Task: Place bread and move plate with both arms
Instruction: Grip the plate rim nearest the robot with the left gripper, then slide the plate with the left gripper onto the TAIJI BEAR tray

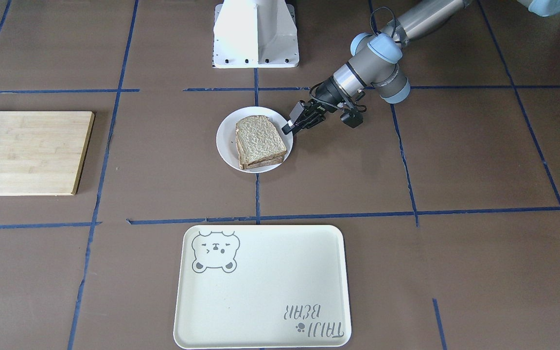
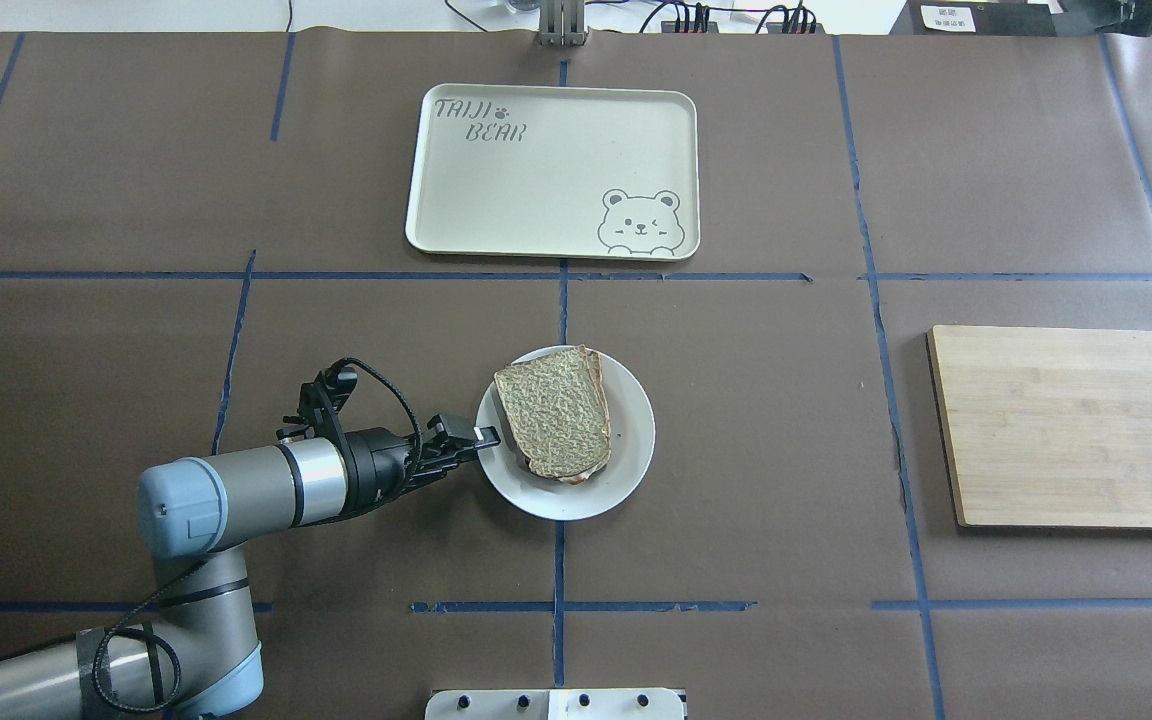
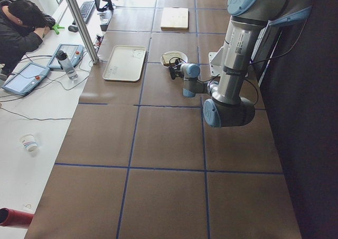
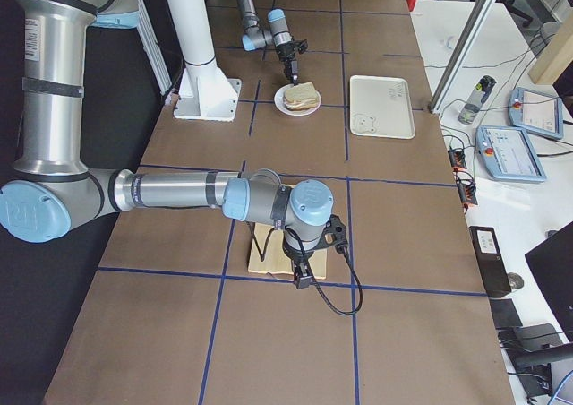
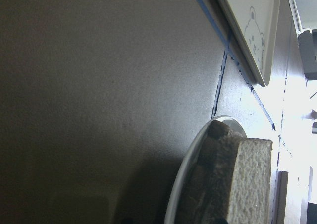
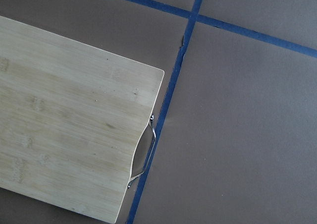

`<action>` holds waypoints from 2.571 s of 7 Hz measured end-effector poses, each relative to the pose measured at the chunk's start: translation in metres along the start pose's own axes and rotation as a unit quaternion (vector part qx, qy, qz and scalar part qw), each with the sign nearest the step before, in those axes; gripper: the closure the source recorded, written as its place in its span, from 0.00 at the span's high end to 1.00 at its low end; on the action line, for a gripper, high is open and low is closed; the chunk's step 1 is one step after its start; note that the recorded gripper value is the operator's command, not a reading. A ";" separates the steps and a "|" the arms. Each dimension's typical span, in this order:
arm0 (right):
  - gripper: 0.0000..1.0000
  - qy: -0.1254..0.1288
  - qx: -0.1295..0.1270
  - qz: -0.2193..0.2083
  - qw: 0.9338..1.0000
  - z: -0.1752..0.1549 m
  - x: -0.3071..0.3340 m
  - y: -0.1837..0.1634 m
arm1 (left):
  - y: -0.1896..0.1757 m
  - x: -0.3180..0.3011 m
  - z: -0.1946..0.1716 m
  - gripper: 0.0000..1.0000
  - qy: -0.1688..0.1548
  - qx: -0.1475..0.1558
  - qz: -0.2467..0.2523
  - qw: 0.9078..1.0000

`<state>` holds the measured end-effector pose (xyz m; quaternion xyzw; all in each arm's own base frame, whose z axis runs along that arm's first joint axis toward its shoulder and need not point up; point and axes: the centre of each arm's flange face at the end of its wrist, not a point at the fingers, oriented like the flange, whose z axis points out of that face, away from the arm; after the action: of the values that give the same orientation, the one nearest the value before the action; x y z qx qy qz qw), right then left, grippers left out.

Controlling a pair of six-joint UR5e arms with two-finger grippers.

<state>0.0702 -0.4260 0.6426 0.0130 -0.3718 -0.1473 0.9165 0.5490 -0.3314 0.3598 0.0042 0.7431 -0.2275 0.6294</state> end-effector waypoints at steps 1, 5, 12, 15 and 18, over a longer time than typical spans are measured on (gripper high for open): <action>1.00 0.000 0.000 0.000 1.000 0.000 0.000 0.000 | 0.000 0.000 0.001 0.36 -0.001 0.000 0.000 1.000; 1.00 0.001 0.000 0.000 1.000 -0.001 0.000 -0.002 | 0.016 0.003 0.009 0.29 0.004 -0.006 -0.001 1.000; 1.00 0.001 0.000 -0.001 1.000 -0.001 0.000 -0.003 | 0.028 0.012 0.009 0.00 0.035 -0.021 -0.005 0.999; 1.00 0.001 0.001 -0.001 1.000 -0.002 0.000 -0.004 | 0.013 0.030 -0.007 0.00 0.102 -0.016 -0.010 0.995; 1.00 0.000 0.001 -0.001 1.000 -0.001 0.000 -0.003 | -0.073 0.059 -0.006 0.00 0.120 0.048 -0.040 0.991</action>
<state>0.0701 -0.4291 0.6408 0.0146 -0.3718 -0.1474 0.9164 0.5099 -0.4108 0.3294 0.0318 0.8011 -0.2853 0.5252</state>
